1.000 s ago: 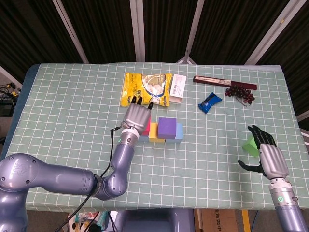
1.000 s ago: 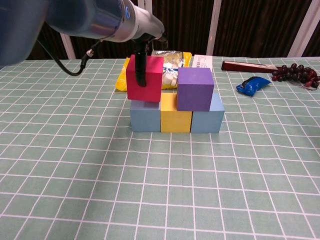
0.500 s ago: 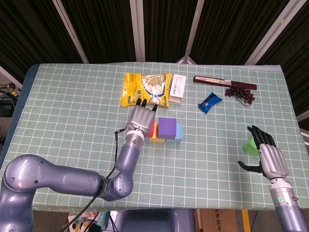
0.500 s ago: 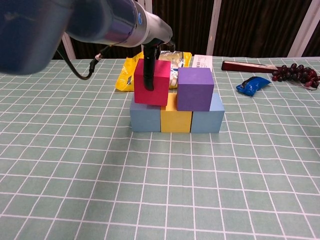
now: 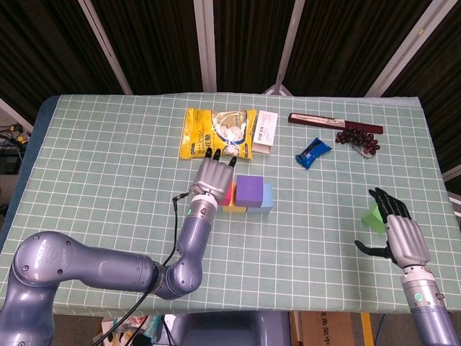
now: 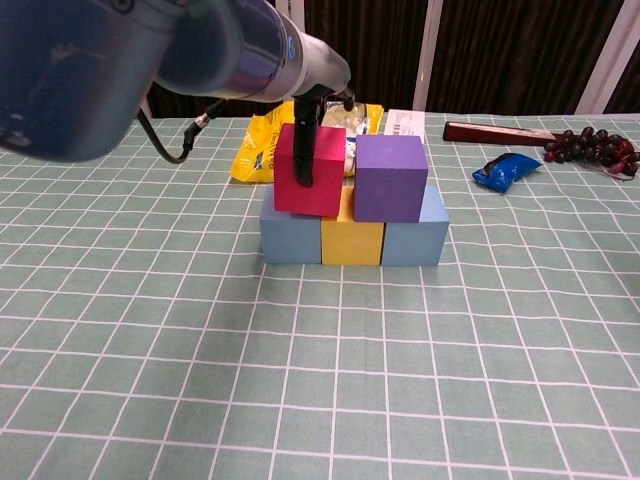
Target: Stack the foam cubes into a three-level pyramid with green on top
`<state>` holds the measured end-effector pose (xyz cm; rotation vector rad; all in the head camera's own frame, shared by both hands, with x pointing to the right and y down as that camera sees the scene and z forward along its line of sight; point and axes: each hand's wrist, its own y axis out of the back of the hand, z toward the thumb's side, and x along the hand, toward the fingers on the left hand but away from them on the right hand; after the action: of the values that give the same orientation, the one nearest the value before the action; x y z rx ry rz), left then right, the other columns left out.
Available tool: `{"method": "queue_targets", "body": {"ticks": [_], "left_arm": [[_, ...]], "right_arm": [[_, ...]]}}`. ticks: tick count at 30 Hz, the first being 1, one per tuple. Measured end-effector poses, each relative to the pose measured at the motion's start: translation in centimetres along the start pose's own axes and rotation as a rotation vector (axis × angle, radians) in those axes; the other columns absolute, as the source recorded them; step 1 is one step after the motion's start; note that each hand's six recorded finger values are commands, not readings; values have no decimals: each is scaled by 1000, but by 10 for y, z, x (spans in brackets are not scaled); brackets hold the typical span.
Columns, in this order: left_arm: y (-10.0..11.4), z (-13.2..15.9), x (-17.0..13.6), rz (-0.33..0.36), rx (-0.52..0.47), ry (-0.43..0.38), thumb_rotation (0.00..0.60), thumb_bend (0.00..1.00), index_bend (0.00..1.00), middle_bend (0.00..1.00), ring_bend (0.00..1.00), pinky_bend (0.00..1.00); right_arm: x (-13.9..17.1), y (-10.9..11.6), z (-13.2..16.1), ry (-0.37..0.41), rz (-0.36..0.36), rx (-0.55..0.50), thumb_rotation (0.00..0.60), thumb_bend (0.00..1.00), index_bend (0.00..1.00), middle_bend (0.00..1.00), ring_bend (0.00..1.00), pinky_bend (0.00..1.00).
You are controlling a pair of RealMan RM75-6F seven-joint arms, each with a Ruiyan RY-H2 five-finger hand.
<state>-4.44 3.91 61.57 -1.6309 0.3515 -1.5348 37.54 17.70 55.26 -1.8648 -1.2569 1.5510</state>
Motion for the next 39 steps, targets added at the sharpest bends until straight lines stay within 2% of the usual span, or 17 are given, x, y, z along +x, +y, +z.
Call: {"method": "queue_targets", "body": {"ticks": [39], "left_arm": [[-1, 10, 5, 9, -6, 1, 600, 394, 0, 381, 32, 0]], "right_arm": [[-1, 0, -2, -5, 8, -6, 600, 206, 0, 0, 0, 0]]}}
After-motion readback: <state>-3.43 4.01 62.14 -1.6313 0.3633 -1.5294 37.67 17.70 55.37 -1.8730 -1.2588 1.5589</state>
